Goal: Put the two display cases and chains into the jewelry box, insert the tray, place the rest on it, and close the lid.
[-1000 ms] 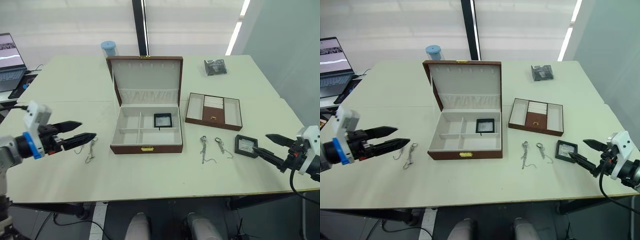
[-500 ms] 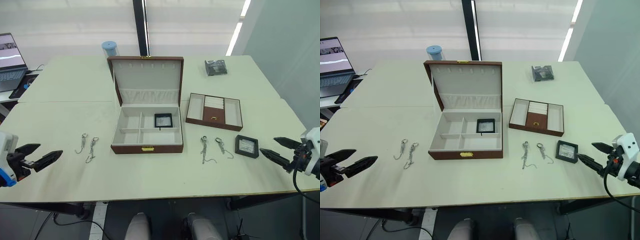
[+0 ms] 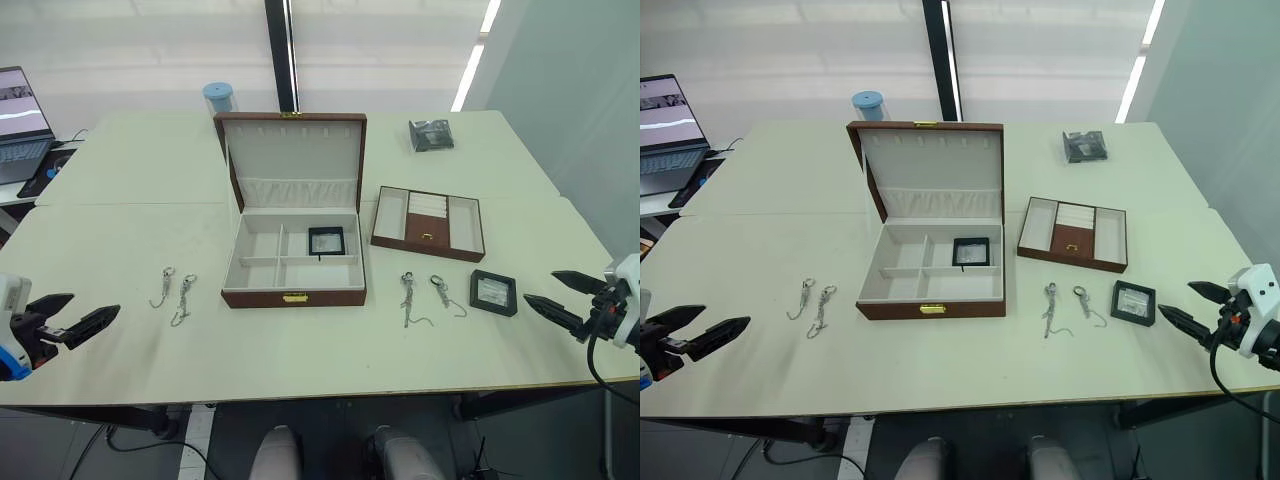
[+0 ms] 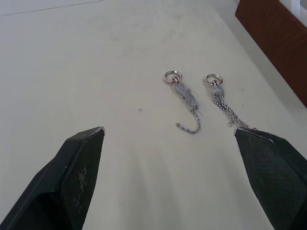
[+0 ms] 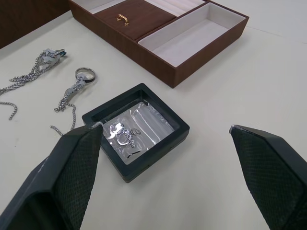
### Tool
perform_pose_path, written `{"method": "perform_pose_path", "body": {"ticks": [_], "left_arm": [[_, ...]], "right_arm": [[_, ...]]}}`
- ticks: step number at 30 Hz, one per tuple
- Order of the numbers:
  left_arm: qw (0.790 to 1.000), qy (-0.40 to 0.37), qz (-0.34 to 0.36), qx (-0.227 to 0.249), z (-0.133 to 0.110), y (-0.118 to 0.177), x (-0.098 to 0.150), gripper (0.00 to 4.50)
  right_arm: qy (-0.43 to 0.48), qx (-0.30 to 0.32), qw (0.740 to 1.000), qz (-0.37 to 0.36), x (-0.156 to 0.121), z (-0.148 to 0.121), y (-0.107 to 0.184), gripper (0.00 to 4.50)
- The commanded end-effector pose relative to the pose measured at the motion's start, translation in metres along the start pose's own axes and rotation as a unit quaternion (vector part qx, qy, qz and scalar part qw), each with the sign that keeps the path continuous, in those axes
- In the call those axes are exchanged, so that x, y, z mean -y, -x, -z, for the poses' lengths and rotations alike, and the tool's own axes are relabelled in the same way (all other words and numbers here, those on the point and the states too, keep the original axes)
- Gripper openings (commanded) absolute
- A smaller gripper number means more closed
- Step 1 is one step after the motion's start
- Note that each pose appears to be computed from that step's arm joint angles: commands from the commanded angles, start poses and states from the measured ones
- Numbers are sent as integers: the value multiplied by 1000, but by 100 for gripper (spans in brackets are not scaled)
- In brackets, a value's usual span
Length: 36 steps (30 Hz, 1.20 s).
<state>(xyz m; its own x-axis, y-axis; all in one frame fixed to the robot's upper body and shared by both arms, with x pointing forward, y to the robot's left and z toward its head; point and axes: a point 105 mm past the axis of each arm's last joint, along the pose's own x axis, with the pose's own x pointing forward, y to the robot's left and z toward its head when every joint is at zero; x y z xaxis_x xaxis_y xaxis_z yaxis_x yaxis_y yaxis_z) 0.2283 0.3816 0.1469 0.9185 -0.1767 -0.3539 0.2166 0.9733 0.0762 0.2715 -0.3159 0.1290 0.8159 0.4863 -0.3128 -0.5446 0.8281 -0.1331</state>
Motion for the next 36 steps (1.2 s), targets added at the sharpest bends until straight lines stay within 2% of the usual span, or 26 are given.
{"method": "perform_pose_path", "body": {"ticks": [1,8,13,18,23,26,31,36], "left_arm": [[1000,-14,0,15,-8,1,4,449],[1000,-13,1,28,-9,-5,15,449],[997,5,-12,78,-19,-17,26,449],[995,25,-19,97,-18,-29,38,449],[988,52,-75,125,-14,-43,35,449],[983,62,-108,132,-10,-50,30,449],[982,81,-123,120,6,-65,25,449],[982,84,-126,115,14,-77,21,449]], "right_arm": [[24,18,1000,3,4,-12,2,450],[29,39,998,-31,-12,-19,-5,450],[39,74,990,-116,-57,-39,-23,450],[48,85,978,-186,-94,-50,-35,450],[71,113,954,-268,-139,-69,-49,450],[82,127,944,-295,-157,-77,-58,450],[90,146,931,-322,-175,-86,-68,450],[95,144,928,-330,-184,-83,-74,450]]}}
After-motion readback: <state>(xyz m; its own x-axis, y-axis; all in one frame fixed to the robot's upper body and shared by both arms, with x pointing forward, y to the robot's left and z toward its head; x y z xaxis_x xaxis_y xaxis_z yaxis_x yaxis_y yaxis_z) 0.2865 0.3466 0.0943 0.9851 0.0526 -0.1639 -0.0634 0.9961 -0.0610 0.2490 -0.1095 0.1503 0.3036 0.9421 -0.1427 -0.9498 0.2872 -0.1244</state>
